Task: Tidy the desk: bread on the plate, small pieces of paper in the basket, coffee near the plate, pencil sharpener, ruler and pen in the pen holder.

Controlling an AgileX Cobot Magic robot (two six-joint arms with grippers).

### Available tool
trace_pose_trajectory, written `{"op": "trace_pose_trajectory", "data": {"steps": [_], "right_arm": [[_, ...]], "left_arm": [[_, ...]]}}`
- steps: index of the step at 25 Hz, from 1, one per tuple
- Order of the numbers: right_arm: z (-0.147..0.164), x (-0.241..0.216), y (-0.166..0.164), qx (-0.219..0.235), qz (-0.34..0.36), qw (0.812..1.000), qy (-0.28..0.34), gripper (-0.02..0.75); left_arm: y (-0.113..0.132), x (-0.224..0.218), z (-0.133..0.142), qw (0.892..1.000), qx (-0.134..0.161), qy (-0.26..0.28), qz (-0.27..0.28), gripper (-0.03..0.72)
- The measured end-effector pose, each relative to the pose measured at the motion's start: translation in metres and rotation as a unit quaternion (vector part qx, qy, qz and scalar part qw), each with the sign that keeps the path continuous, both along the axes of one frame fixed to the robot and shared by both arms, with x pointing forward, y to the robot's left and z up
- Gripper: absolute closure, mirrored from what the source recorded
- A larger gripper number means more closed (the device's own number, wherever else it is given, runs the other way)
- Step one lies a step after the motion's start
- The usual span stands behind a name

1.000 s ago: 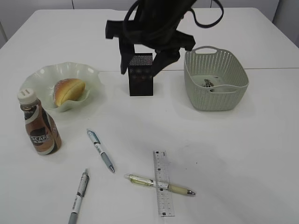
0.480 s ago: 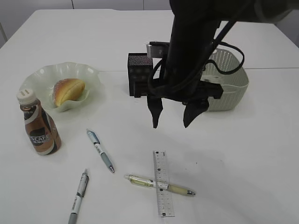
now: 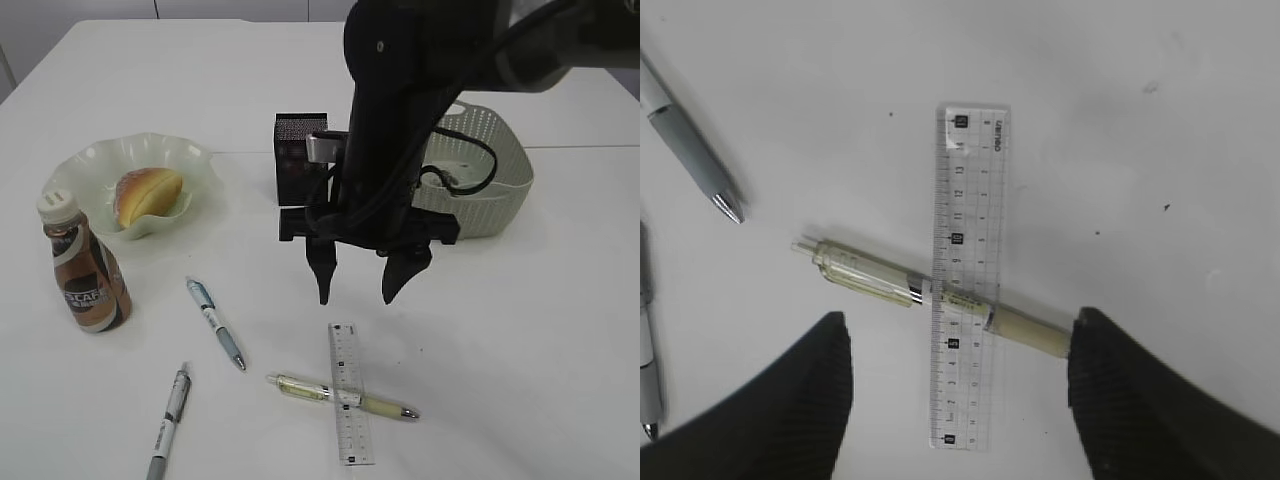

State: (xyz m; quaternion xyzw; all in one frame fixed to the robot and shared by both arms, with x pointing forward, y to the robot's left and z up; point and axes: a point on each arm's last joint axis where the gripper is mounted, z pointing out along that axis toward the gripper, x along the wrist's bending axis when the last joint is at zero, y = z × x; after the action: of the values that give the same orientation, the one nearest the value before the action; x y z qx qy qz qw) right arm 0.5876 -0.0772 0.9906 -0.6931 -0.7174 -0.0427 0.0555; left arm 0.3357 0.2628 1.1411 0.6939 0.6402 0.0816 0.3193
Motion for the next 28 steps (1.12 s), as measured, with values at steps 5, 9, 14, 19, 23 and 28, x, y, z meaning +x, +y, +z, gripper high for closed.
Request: {"op": "trace_pose_trajectory", "data": {"steps": [5,9,14,19,23,28], "right_arm": [[-0.02,0.004,0.002,-0.011,0.0,1.0,0.02,0.241],[-0.04,0.006,0.004,-0.021,-0.001,0.999,0.04,0.241],[-0.056,0.008,0.005,-0.03,0.003,0.998,0.055,0.241],[-0.072,0.008,0.008,-0.029,0.006,0.997,0.075,0.241],[-0.072,0.008,0.009,-0.022,0.011,0.997,0.076,0.242],[-0.072,0.009,0.01,-0.017,0.01,0.998,0.068,0.242]], "left_arm": [[0.0,0.0,0.0,1.0,-0.001,0.0,0.0,0.255],[-0.001,0.0,0.0,1.0,-0.005,0.001,-0.001,0.255],[-0.004,-0.001,0.001,1.0,-0.02,0.003,-0.006,0.255],[-0.005,-0.001,0.001,1.0,-0.03,0.005,-0.009,0.255],[-0.006,-0.001,0.002,0.999,-0.033,0.005,-0.01,0.255],[-0.006,-0.001,0.002,0.999,-0.033,0.005,-0.011,0.255]]}}
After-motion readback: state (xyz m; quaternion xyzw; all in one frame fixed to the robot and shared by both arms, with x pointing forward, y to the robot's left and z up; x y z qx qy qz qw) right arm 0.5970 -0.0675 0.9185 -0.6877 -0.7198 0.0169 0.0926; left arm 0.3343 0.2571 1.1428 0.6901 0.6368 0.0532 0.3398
